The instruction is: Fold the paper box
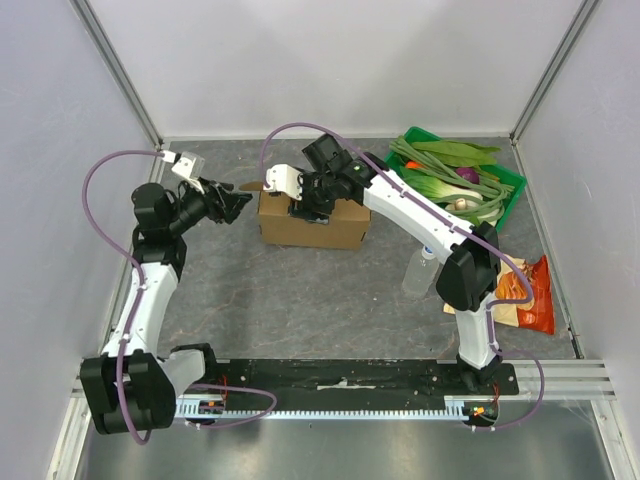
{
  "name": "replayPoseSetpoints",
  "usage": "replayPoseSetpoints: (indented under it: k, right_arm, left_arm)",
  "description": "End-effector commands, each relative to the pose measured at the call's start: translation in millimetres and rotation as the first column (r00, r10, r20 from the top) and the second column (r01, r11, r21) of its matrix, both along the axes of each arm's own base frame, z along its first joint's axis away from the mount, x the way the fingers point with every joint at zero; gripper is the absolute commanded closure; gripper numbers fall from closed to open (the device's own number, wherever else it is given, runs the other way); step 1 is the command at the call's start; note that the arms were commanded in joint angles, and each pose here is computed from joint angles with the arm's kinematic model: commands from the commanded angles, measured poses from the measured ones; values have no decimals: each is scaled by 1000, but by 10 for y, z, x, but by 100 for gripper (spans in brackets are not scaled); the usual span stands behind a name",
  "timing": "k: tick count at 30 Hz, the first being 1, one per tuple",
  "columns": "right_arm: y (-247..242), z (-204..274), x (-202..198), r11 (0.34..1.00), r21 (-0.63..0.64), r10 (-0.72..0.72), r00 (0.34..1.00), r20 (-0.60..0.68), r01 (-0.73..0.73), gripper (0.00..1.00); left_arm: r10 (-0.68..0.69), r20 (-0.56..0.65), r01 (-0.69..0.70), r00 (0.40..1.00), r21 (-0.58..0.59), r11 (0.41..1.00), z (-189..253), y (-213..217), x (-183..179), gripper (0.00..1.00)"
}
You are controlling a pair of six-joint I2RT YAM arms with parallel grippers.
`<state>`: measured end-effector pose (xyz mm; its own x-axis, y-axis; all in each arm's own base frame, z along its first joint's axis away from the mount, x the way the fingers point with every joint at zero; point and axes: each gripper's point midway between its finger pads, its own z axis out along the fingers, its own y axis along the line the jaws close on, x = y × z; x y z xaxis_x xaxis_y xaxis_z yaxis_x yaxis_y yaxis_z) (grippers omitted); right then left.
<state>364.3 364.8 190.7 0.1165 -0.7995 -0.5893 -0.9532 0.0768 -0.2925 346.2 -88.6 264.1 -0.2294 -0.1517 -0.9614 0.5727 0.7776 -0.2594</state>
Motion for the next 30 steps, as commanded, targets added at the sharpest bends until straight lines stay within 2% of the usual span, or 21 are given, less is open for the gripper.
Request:
replayPoseSetpoints:
  k: [1,5,6,9,13,18,22,26,30]
  right_arm:
    - [-122,-678,-324,997,-77,-3,966,-259,-17,34]
    - [-133,-668,-301,997,-80,-8,968,-249,-12,34]
    - [-132,-660,-292,997,-83,-12,970,-243,-8,34]
    - [-134,-648,-272,997,-83,-17,971,-238,-3,35]
    - [-141,-617,-250,996,-85,-20,974,-225,0,35]
    - [-117,-637,-221,996,-85,-23,974,-224,4,36]
    - [-112,-654,-221,996,-89,-26,974,-226,6,36]
    - [-113,-645,-197,996,-89,-34,975,-221,14,36]
    - [-97,-615,-188,996,-85,-45,977,-210,28,36]
  left_arm:
    - [-115,285,45,951,241,970,381,9,228,35]
    - [-178,236,101,955,304,947,320,6,382,39]
    - [-237,240,157,941,313,937,341,-61,346,39]
    - [-377,203,317,904,274,908,312,-235,276,39]
    - [-448,158,407,880,237,882,235,-309,220,40]
    - [-464,139,426,875,236,873,166,-330,197,41]
    - [-423,107,380,900,283,880,55,-326,292,49]
    - [-359,100,311,928,322,894,32,-337,405,67]
    - [-345,87,301,934,324,897,60,-380,390,75]
